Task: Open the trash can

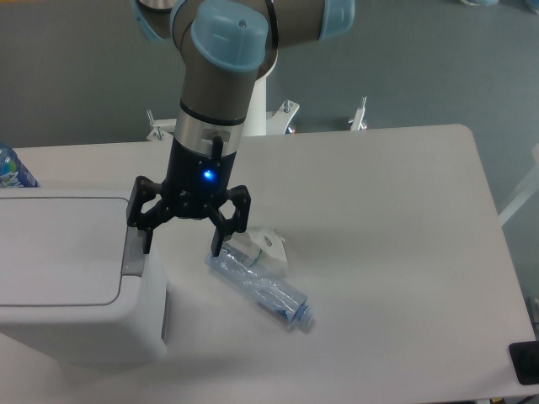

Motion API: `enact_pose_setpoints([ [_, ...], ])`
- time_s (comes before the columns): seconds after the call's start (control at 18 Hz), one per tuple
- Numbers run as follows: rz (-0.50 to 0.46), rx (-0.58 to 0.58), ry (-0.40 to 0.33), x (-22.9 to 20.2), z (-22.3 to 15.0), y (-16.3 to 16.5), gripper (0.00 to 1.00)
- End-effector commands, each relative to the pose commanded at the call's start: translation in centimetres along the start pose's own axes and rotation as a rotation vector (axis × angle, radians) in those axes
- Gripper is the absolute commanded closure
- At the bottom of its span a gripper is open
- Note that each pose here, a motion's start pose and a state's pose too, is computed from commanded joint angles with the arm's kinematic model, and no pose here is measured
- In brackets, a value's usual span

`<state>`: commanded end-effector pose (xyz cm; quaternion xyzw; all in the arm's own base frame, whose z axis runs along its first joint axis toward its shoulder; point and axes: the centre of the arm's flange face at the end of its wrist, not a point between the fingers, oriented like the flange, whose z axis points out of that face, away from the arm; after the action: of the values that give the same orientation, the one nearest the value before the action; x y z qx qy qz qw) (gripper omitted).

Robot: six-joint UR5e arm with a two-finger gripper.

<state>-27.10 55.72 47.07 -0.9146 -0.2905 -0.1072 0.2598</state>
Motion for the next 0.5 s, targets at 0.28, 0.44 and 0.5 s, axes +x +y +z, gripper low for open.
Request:
enact_pose_setpoints([
  [0.28, 0.003, -0.004, 0.0, 0.05, 0.32, 0.01, 0.0],
  [0.44, 0.002, -0.003, -0.001, -0.08, 0.38, -0.03, 0.0],
  [0.5, 0.002, -0.005, 0.0, -0.01, 0.46, 0.04, 0.0],
])
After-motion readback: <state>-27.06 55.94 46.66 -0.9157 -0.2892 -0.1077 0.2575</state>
